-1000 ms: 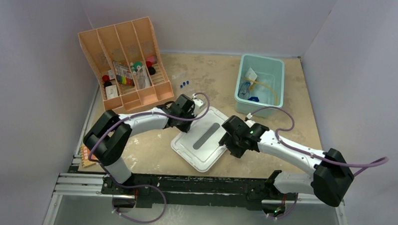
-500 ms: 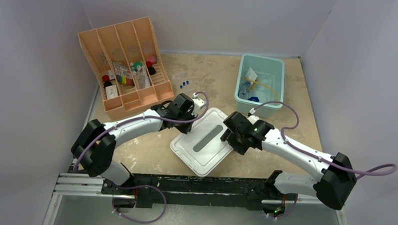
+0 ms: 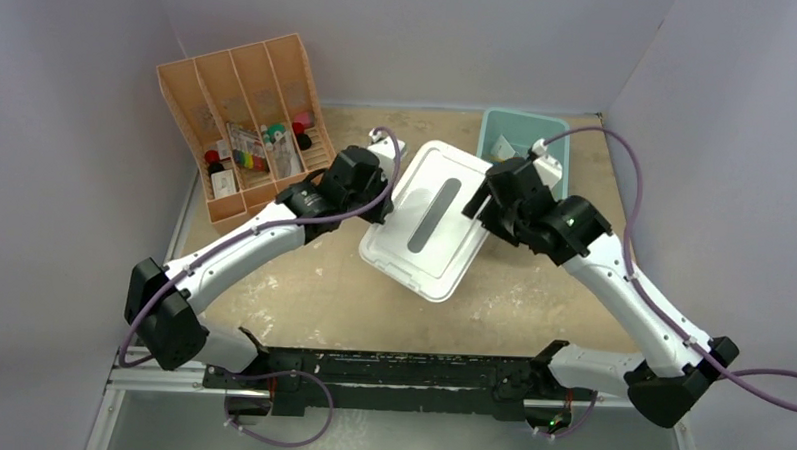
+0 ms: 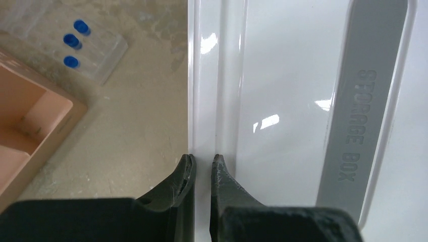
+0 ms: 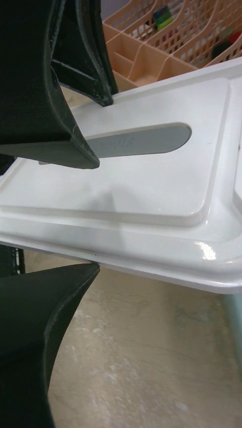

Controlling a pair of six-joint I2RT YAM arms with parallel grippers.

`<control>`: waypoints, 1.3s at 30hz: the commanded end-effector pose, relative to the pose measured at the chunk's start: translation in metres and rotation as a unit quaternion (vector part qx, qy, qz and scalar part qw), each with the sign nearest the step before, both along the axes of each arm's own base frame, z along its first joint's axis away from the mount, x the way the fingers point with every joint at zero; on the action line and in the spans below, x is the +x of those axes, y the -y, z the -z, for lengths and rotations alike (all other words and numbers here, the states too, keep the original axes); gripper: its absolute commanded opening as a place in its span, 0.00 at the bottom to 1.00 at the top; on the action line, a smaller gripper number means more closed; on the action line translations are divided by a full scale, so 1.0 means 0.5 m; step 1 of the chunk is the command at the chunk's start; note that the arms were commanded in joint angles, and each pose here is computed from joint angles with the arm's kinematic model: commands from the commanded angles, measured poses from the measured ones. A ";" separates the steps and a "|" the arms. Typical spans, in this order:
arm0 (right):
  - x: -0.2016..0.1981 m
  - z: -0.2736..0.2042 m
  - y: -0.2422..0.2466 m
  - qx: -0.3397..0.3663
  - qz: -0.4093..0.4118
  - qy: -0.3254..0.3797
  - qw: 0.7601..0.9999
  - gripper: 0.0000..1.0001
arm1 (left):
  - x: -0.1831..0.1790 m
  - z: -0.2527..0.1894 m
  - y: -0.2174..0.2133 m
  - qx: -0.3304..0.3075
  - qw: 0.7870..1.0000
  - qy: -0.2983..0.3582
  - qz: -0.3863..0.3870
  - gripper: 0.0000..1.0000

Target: Organize the chemistry lab equipment

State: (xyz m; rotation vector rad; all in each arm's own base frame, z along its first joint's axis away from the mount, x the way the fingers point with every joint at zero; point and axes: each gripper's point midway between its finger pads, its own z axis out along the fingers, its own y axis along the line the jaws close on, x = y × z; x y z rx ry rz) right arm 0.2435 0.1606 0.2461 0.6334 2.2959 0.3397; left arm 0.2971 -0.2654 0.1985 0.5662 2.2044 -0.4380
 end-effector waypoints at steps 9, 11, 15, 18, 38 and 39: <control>0.197 -0.140 0.145 -0.114 -0.017 0.082 0.990 0.71 | 0.175 -0.205 0.158 -0.207 0.971 0.061 -0.106 0.00; 0.218 -0.140 0.180 -0.116 -0.003 0.086 0.990 0.71 | 0.195 -0.192 0.184 -0.211 0.970 0.053 -0.105 0.00; 0.251 -0.111 0.236 -0.111 0.022 0.082 0.990 0.70 | 0.238 -0.164 0.238 -0.227 0.967 0.039 -0.109 0.00; 0.266 -0.081 0.283 -0.125 0.050 0.070 0.988 0.67 | 0.263 -0.149 0.288 -0.239 0.965 0.027 -0.107 0.00; 0.334 0.089 0.437 -0.160 0.091 -0.018 0.983 0.30 | 0.346 -0.083 0.427 -0.254 0.962 0.008 -0.100 0.05; 0.338 0.093 0.443 -0.162 0.091 -0.018 0.982 0.30 | 0.347 -0.084 0.426 -0.253 0.963 0.009 -0.098 0.10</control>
